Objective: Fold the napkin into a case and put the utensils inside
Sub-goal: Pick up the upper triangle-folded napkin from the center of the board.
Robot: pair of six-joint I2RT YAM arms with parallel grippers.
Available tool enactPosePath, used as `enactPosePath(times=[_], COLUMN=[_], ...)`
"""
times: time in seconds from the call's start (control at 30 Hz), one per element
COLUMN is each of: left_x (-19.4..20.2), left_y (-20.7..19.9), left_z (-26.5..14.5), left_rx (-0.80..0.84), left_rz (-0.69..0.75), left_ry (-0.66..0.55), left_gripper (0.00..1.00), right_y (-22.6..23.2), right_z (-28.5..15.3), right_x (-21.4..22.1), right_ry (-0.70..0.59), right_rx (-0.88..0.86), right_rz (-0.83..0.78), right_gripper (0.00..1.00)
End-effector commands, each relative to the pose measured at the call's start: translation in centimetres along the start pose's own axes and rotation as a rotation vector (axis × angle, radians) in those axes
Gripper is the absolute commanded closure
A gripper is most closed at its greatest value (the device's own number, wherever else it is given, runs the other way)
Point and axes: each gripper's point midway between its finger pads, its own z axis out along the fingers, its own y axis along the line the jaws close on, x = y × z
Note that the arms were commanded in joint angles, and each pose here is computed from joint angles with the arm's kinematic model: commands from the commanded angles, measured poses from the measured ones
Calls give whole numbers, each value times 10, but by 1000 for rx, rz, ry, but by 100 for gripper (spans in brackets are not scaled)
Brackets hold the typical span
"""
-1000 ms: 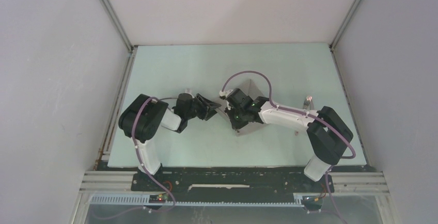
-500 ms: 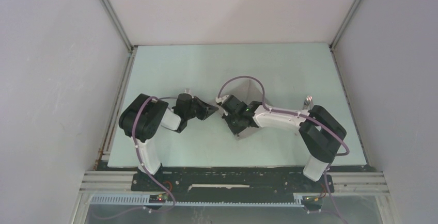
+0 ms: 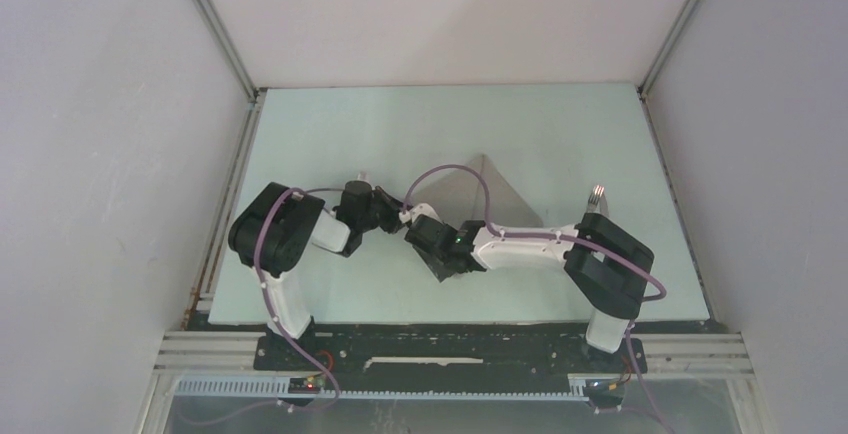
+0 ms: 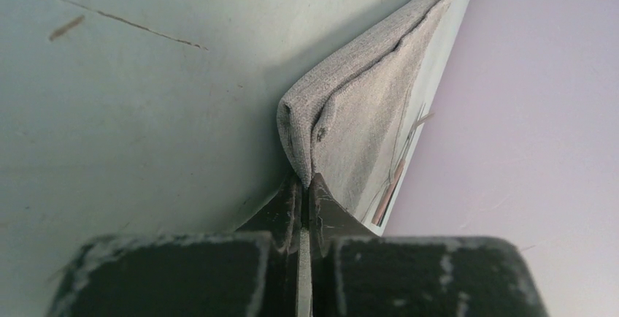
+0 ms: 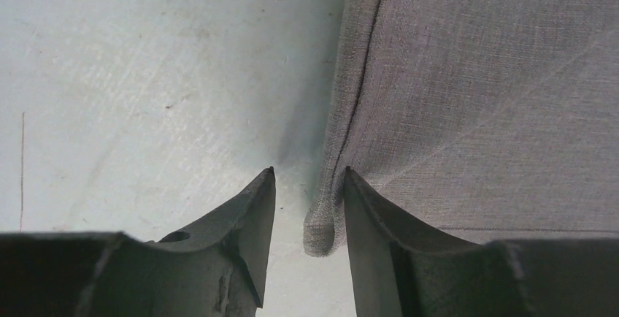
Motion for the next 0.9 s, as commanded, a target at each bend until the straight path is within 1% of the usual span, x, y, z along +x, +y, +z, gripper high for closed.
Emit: enactPosePath(times=[0.0, 0.33, 0.43, 0.57, 0.67, 0.77, 0.87], left_x=[-4, -3, -3, -3, -3, -3, -4], left_y=[-16, -20, -21, -24, -25, -29, -32], left_z=[-2, -1, -1, 0, 0, -1, -3], left_rx=[28, 32, 32, 31, 31, 40, 32], left_rz=[45, 50, 56, 68, 73, 79, 101], left_ry=[-1, 14, 17, 23, 24, 30, 28], left_gripper=[100, 100, 100, 100, 100, 100, 100], right_y=[-9, -23, -27, -36, -39, -39, -37], right_z=[3, 16, 20, 24, 24, 24, 19], right_x=[-5, 3, 12, 24, 22, 16, 3], right_ry=[-27, 16, 53, 89, 87, 66, 33], right_rx=[75, 110, 108, 117, 119, 115, 94], right_rz=[50, 112, 135, 165, 170, 156, 142], right_gripper=[52, 53, 57, 66, 76, 100, 100])
